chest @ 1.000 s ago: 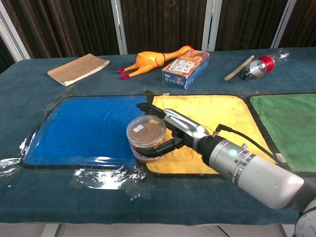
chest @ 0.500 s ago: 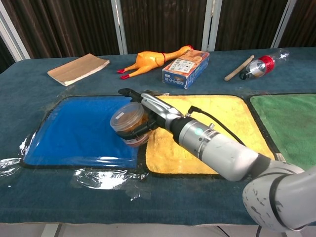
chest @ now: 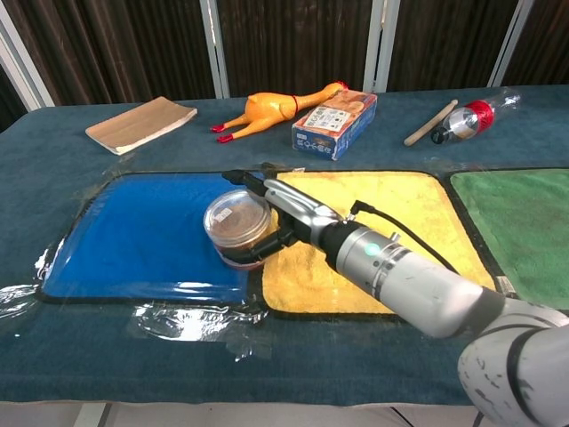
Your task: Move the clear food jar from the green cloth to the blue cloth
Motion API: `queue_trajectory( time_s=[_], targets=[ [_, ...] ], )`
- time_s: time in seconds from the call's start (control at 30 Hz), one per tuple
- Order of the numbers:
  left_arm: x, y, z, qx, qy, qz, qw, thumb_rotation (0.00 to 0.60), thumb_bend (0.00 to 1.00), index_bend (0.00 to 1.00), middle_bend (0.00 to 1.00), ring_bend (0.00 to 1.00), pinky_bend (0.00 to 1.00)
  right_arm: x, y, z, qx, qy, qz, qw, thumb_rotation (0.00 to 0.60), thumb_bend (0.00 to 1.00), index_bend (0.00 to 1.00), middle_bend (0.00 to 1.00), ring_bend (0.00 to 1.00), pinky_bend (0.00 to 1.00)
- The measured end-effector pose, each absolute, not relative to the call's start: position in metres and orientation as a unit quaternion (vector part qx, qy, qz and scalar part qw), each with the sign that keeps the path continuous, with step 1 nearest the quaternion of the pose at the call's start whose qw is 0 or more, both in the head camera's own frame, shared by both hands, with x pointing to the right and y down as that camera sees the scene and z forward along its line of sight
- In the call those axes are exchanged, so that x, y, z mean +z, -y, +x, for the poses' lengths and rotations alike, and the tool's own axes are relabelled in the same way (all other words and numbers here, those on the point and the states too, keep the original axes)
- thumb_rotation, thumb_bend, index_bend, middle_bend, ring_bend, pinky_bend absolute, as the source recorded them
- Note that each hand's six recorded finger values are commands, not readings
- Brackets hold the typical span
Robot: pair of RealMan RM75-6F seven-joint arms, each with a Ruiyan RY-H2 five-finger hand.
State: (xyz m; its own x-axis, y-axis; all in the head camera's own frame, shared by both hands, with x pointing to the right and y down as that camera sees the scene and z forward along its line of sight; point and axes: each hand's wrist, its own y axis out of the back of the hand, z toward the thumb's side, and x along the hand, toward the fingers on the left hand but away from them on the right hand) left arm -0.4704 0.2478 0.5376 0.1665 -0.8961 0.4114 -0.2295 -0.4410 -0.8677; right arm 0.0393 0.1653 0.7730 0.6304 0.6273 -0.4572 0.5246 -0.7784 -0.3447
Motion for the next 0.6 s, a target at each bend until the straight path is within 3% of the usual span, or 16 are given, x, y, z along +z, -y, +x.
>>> queue_trajectory(
  time_s=[0.5,0.6],
  targets=[
    [0.542,-0.247,-0.466,-0.5,-0.403,-0.69,0.334,0.6,0.0,0.03,0.0,0.0,0.03,0.77,-0.162,0.087,0.315,0.311,-0.891,0.1,0.6,0.2,0.0,0.0,0.0,0.09],
    [0.542,-0.247,-0.466,-0.5,-0.403,-0.69,0.335,0.6,0.0,0.03,0.0,0.0,0.03,0.771,-0.16,0.095,0.325,0.306,-0.89,0.096,0.6,0.2,0.0,0.0,0.0,0.03]
  ],
)
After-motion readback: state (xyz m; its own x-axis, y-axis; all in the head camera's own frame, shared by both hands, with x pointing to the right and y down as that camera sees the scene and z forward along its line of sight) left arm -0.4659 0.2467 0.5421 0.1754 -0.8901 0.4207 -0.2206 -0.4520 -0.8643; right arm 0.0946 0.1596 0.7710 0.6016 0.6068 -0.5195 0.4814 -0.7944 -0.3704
